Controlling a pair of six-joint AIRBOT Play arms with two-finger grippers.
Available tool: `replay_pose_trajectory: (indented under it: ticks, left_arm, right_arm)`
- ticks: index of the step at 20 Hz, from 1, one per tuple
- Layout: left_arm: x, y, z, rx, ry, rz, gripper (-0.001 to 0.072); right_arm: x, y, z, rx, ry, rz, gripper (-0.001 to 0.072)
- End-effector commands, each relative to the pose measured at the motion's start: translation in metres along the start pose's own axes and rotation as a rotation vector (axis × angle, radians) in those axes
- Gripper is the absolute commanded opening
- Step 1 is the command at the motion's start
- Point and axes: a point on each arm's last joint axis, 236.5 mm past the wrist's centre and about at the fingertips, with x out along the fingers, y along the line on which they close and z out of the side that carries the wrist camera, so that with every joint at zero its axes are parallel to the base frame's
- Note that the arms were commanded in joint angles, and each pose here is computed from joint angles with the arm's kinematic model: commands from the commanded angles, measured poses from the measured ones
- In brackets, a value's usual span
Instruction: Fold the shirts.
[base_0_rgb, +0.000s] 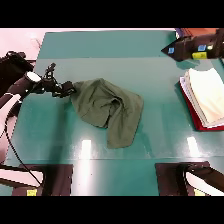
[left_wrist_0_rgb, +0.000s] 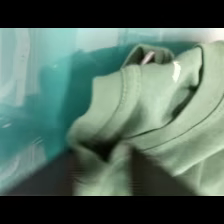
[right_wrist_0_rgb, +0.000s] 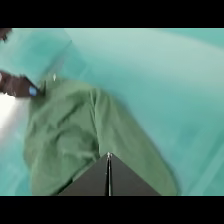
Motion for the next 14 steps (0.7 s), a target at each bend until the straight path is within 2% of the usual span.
replay_pose_trajectory:
  ticks: [1,4,5,6,7,10,14]
  left_arm:
    - [-0.002,-0.008,0.011,0.014,-0.026,-0.027,0.0029]
    - [-0.016,-0.024,0.026,0.09,-0.048,-0.046,0.0023]
    - [-0.02,-0.029,0.028,0.114,-0.046,-0.054,0.0023]
    - [-0.022,-0.032,0.03,0.122,-0.045,-0.059,0.0023]
    - [-0.023,-0.033,0.031,0.124,-0.046,-0.062,0.0023]
    - [-0.023,-0.034,0.028,0.124,-0.036,-0.065,0.0023]
    - [-0.023,-0.035,0.022,0.126,-0.009,-0.071,0.0023]
  right_arm:
    - [0.023,-0.024,-0.048,0.099,0.129,-0.016,0.0019]
    - [0.044,-0.071,-0.116,0.284,0.26,-0.076,0.002]
    - [0.049,-0.087,-0.142,0.354,0.305,-0.099,0.0073]
    - [0.057,-0.098,-0.167,0.418,0.358,-0.106,0.0291]
    - [0.065,-0.108,-0.194,0.49,0.418,-0.114,0.0447]
    - [0.102,-0.106,-0.252,0.685,0.544,-0.043,0.0458]
    - [0.16,-0.081,-0.257,0.794,0.509,0.113,0.0458]
